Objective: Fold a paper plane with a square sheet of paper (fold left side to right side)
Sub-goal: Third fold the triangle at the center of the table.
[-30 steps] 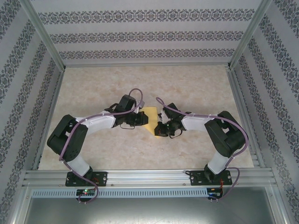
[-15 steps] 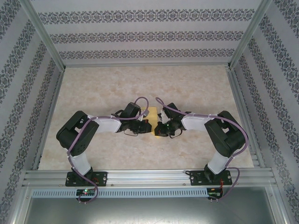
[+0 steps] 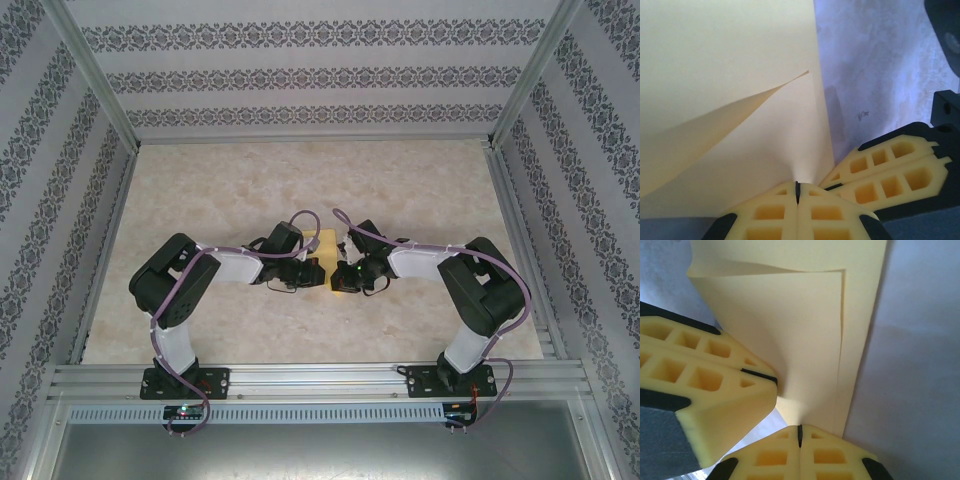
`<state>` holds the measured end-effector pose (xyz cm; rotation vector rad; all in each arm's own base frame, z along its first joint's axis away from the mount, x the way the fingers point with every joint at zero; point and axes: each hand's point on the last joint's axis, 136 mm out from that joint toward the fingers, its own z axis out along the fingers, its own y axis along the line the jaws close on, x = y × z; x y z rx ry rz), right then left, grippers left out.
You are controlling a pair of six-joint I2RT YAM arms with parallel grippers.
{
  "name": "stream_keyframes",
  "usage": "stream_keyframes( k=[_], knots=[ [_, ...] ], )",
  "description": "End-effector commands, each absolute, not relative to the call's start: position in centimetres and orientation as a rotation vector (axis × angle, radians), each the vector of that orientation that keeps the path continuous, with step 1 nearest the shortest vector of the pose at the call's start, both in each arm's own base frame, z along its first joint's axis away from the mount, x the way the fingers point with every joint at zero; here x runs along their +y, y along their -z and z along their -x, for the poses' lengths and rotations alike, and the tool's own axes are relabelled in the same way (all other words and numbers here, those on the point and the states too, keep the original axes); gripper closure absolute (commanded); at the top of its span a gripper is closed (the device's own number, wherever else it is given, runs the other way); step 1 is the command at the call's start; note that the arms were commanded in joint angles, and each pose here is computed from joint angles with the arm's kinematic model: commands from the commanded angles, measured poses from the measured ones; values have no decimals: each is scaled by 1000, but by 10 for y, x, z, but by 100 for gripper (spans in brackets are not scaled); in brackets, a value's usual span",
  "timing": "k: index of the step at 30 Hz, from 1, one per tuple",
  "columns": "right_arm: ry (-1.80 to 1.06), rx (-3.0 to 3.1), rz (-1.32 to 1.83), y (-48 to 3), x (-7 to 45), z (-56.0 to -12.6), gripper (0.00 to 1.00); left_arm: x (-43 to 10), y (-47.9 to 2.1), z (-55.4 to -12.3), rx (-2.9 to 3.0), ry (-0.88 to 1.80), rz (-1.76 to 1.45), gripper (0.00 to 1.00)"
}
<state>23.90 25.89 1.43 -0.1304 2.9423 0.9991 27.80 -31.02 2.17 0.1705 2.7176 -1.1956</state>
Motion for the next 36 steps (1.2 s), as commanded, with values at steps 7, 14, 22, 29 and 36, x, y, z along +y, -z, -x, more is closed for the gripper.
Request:
stream_keyframes(
  k=[7,14,22,29,36],
  knots=[
    [-797,3084,103,13,234,-219,100,-295,-2,-280,2750,1051,-162,97],
    [-787,3094,105,15,231,-216,100,-269,0,-296,2729,978,-131,97],
    [-787,3103,105,16,230,-213,100,-230,12,-321,2730,912,-21,98],
    [-794,3107,106,17,230,-211,100,-204,16,-339,2716,898,76,98],
    [-938,2964,151,-2,249,-225,100,-203,-6,-340,2666,935,72,95]
  ],
)
